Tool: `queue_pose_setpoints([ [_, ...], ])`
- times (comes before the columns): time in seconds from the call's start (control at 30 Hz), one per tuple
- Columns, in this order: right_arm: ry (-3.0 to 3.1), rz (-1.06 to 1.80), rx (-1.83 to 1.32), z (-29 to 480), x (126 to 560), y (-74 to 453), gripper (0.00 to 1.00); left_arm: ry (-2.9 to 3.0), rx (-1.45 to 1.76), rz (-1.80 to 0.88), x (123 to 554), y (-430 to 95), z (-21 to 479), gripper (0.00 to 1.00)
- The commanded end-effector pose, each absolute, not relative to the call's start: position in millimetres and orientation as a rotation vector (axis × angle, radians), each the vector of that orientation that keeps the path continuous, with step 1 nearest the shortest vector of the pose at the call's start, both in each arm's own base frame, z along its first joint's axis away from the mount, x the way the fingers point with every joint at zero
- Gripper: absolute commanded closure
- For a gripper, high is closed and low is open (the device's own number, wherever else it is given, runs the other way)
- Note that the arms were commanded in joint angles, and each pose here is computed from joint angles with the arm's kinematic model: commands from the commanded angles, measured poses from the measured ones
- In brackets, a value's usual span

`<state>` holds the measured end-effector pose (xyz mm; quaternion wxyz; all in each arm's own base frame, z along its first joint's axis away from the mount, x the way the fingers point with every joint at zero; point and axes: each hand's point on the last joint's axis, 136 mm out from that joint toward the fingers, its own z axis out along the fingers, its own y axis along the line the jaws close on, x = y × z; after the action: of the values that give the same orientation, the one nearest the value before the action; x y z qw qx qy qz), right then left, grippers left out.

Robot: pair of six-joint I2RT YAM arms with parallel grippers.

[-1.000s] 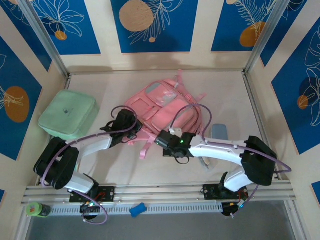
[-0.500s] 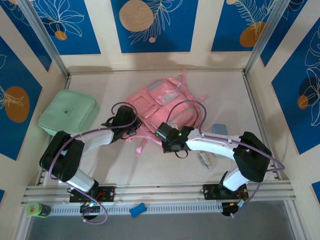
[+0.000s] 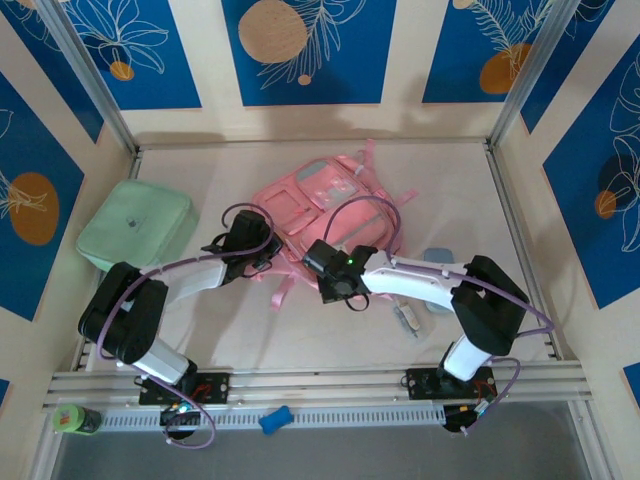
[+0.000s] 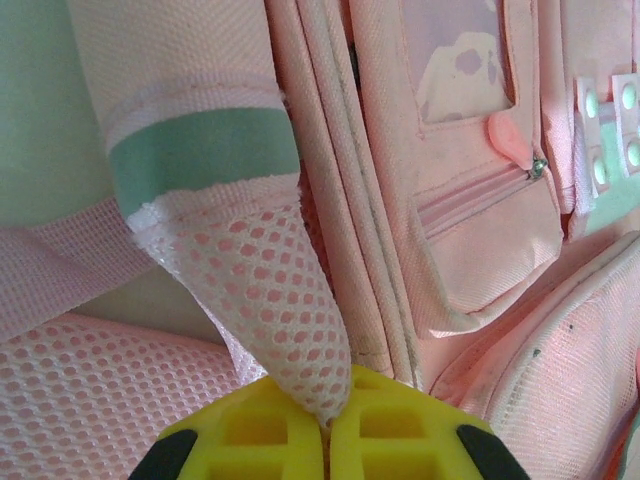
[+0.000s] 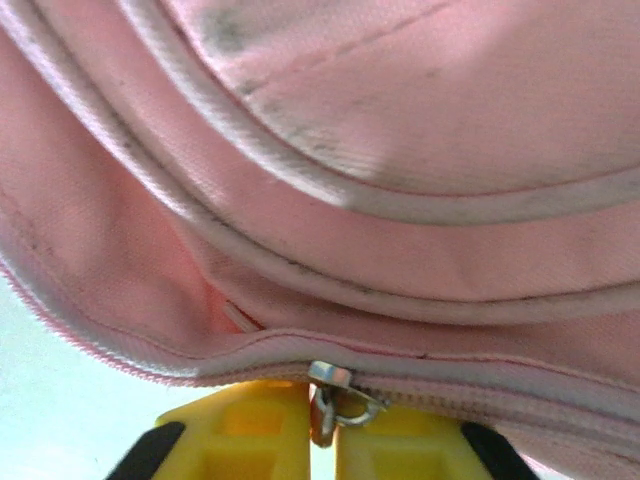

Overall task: Pack the student bag
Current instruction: Zip the student bag at the center of the table.

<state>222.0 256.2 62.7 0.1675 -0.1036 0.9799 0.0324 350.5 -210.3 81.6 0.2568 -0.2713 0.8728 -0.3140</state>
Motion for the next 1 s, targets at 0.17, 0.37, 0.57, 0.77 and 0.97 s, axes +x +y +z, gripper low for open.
queue_pose_setpoints([
  [0.17,2.779,0.103,-0.192,88.4,211.3,230.0,1.00,2.304,-0.626,-0.830,375.9,-201.7,120.5,1.00],
  [0.37,2.838,0.043,-0.203,89.5,191.2,199.1,1.00,2.316,-0.626,-0.801,401.4,-176.4,119.5,1.00],
  [0.57,2.814,0.324,-0.295,107.6,195.5,255.5,1.00,2.360,-0.527,-0.847,422.4,-186.1,127.2,1.00],
  [0.77,2.795,0.452,-0.252,113.5,209.2,281.8,1.00,2.346,-0.405,-0.932,398.1,-192.8,133.2,0.57],
  [0.97,2.804,0.470,-0.235,108.8,206.1,280.2,1.00,2.422,-0.470,-1.018,334.0,-217.6,109.6,0.42],
])
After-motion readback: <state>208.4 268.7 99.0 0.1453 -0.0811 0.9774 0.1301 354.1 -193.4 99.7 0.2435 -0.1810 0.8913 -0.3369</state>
